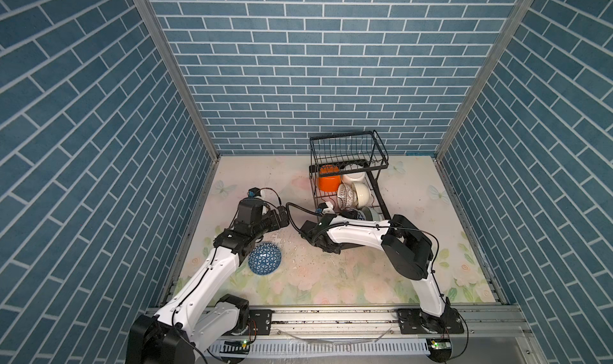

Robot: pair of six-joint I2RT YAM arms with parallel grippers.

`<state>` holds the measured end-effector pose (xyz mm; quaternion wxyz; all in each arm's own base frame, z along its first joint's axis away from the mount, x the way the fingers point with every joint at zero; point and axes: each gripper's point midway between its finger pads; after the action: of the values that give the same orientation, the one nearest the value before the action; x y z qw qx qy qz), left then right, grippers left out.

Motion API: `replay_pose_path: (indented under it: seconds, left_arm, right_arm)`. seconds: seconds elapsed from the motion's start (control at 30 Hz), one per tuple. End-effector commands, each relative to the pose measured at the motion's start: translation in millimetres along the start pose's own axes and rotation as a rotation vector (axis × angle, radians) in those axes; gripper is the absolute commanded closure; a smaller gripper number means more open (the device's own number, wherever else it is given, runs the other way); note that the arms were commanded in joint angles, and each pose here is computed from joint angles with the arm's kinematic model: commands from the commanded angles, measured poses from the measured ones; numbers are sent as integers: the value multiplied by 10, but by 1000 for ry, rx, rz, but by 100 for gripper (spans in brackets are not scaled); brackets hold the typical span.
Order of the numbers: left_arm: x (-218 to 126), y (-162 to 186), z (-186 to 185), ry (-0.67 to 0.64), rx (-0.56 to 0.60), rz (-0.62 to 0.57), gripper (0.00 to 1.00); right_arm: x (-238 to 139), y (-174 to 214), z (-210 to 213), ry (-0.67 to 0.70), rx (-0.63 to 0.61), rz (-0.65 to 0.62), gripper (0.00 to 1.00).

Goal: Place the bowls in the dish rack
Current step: 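Lower the orange-patterned bowl into the rack slots beside the teal bowl with the right gripper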

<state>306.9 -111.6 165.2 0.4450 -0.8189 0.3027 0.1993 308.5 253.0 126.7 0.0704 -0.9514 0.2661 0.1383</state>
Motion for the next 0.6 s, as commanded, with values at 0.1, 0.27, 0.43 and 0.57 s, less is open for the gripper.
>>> replay_pose_path:
  seconds: [0.1,0.27,0.43,0.57]
  left_arm:
    - [21,60,25,9,4,13,0]
    - [8,78,56,-5,6,18,0]
    - [8,92,86,-17,5,20,0]
    - [8,104,107,-25,5,24,0]
  right_arm:
    - [-72,89,378,-152,25,61,97]
    - [-77,103,387,-165,36,68,85]
    - [-85,111,394,-172,44,77,78]
    - [-83,118,367,-167,49,83,71]
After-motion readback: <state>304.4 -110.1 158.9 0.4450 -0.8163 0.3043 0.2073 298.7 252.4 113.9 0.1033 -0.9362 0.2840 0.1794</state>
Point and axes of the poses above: each gripper's point midway between its finger pads, its own x axis out along the fingers, its own z axis along the line the jaws close on, y = z × x, and after that the axes turned 6 degrees about -x, right-handed
